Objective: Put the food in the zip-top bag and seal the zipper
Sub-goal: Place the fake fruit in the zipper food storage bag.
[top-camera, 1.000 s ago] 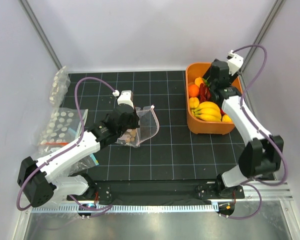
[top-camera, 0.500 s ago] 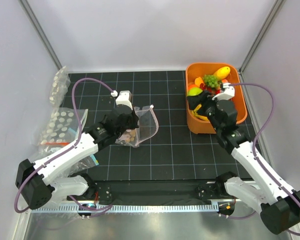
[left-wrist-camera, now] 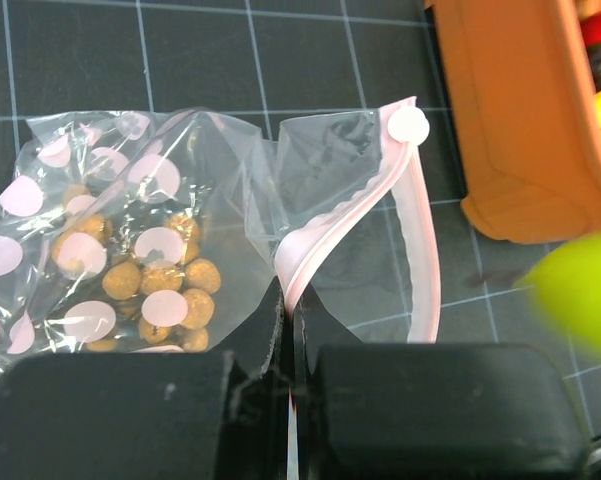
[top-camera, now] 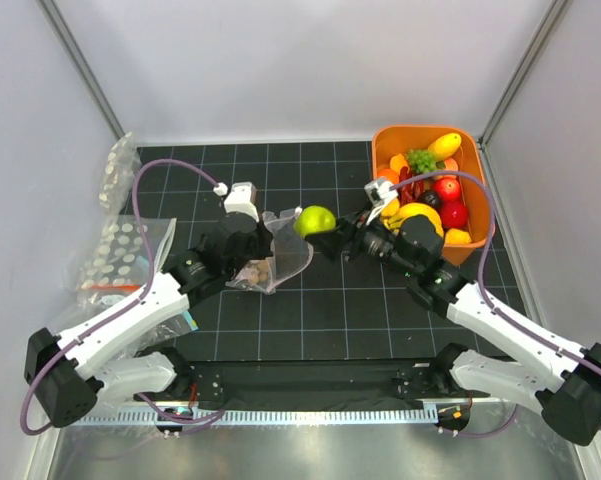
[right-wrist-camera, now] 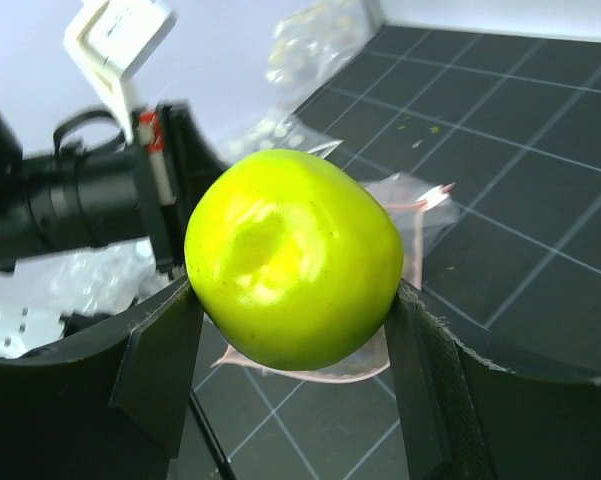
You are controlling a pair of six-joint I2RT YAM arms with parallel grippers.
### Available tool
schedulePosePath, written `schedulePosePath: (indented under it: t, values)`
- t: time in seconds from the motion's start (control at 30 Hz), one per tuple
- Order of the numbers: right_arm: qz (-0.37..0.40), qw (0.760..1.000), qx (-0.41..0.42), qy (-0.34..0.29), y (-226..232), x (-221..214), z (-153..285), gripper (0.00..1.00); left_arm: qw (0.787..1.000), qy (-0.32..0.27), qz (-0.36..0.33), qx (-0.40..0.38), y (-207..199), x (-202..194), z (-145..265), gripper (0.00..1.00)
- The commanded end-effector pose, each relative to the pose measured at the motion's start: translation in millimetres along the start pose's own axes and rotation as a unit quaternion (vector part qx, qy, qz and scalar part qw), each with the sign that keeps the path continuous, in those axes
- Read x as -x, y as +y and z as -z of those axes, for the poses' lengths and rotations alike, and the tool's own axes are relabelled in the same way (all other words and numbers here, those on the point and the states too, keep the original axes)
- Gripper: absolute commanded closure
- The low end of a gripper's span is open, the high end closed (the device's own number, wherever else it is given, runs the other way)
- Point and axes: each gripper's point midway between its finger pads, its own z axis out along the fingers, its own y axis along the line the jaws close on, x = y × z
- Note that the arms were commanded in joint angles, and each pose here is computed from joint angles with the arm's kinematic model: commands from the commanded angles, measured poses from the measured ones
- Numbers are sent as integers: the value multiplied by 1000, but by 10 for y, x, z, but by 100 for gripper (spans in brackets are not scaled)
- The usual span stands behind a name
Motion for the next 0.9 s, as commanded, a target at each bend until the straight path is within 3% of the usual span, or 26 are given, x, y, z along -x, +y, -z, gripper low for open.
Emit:
schedulePosePath:
  t: [0.0, 0.33, 0.5, 0.67, 0.83, 0.87]
  values:
    - [65, 996, 62, -10, 329, 24, -98, 67, 998, -39, 19, -34, -112, 235, 156, 100]
    - [99, 992, 50, 66, 413, -560, -477, 67, 991, -78, 53, -90, -172, 440, 573, 100]
    - [89, 992, 25, 82, 341, -697, -675, 68, 979, -68, 26, -191, -576, 395, 755, 100]
    - [90, 992, 2, 85, 243, -739, -697, 69, 970, -77, 19, -229, -695, 423, 859, 100]
    - [84, 993, -2, 82, 226, -751, -722, 63, 962, -85, 22, -260, -764, 428, 947, 100]
    - [83, 993, -11, 79, 195, -744, -724, 55, 963, -88, 24, -254, -743, 441, 942, 100]
